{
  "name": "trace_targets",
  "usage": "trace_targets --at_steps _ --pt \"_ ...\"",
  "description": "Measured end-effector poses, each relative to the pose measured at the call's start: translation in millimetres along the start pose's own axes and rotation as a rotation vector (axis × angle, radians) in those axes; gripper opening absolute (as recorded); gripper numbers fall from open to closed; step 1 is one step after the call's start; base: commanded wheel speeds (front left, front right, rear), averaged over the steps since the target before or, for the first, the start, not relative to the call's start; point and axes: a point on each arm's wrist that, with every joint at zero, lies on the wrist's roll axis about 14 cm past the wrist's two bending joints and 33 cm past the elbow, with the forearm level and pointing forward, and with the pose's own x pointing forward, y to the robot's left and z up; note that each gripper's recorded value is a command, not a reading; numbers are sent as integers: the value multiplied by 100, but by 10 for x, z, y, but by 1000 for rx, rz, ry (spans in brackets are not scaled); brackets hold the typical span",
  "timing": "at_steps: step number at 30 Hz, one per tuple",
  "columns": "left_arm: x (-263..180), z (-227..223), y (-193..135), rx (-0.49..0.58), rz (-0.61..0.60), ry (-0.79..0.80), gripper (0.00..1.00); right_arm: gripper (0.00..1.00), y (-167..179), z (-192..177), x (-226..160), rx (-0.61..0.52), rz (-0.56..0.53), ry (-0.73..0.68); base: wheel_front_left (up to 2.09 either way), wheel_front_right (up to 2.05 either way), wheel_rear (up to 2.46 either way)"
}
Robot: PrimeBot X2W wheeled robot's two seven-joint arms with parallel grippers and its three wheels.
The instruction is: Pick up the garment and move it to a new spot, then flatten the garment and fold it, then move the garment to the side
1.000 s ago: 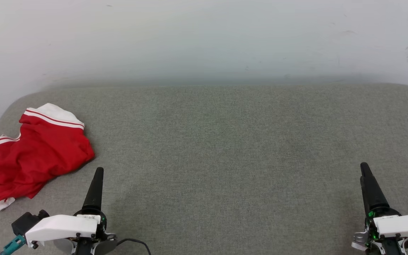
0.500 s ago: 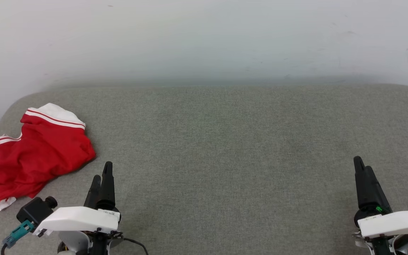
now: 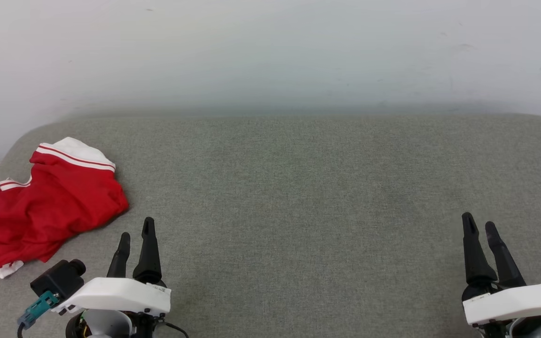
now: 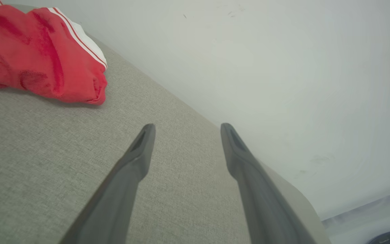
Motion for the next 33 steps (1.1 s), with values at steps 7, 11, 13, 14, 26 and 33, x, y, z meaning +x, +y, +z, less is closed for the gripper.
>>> trace_targets --at_steps 7,11,13,14,26,33 --pt "-22 -1 -26 98 -7 -15 100 100 -4 -44 -46 -102 5 9 0 0 0" --pt "-37 -7 -40 156 -11 -22 100 100 24 -27 -45 -153 17 0 0 0 0" --pt "-39 2 -53 179 -13 -29 100 100 33 -25 -49 -177 22 -2 0 0 0" --pt "-42 10 -58 193 -14 -35 100 100 37 -21 -51 -188 24 -4 0 0 0" --pt "-78 45 -176 333 -50 -77 100 100 47 -9 -91 -313 38 -17 0 0 0" --pt "-108 59 -209 402 -60 -98 100 100 81 -13 -112 -367 55 -22 0 0 0"
